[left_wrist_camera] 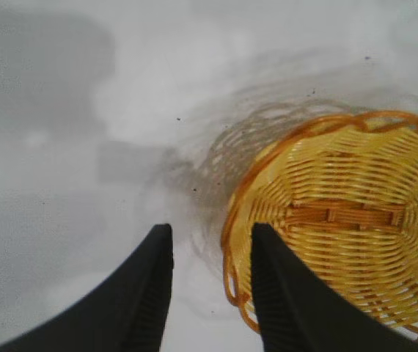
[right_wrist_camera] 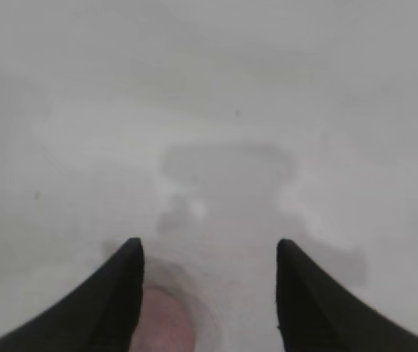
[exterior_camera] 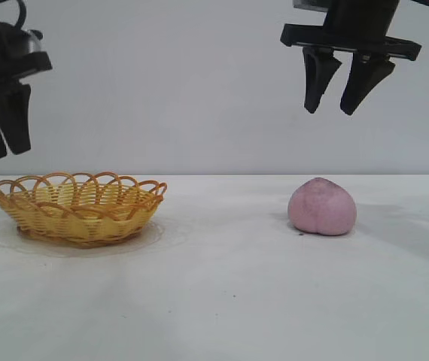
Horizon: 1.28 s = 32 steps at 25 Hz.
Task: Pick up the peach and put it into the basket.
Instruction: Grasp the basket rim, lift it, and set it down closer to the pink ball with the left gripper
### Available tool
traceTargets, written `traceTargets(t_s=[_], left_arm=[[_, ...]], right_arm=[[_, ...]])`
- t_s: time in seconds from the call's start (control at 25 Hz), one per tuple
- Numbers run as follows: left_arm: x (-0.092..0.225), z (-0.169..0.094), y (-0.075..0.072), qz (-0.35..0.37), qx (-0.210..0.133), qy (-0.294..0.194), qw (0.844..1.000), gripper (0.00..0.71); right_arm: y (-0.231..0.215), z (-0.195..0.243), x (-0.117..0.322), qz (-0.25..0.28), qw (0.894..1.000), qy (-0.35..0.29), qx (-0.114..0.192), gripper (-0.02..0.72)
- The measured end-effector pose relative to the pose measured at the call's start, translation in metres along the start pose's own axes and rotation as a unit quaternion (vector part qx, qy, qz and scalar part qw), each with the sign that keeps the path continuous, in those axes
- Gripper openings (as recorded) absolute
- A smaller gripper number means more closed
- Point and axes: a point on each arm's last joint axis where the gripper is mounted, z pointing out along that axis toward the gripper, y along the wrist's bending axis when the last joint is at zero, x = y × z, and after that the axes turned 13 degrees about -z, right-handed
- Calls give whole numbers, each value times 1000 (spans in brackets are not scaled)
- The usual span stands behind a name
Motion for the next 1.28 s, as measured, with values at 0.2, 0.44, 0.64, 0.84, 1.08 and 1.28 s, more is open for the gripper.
traceTargets(t_s=[0.2, 0.44, 0.64, 0.84, 1.08, 1.28], left_arm=[[2, 28, 5, -3, 3, 35, 999, 274], [10, 51, -16, 27, 8, 71, 997, 274], [14, 54, -19, 32, 12, 81, 996, 63], [40, 51, -16, -41, 57, 56, 996, 0], [92, 41, -44, -115, 164, -1, 980, 0], [119, 45, -68, -138, 177, -6, 975, 0]], right_arm=[[0, 0, 0, 1, 1000, 0, -1, 383], [0, 0, 0, -1, 1000, 0, -1, 383], [0, 0, 0, -5, 1000, 2, -2, 383], [1, 0, 2, -10, 1000, 9, -3, 383], [1, 0, 2, -11, 1000, 10, -4, 383], [1, 0, 2, -14, 1000, 11, -4, 383]])
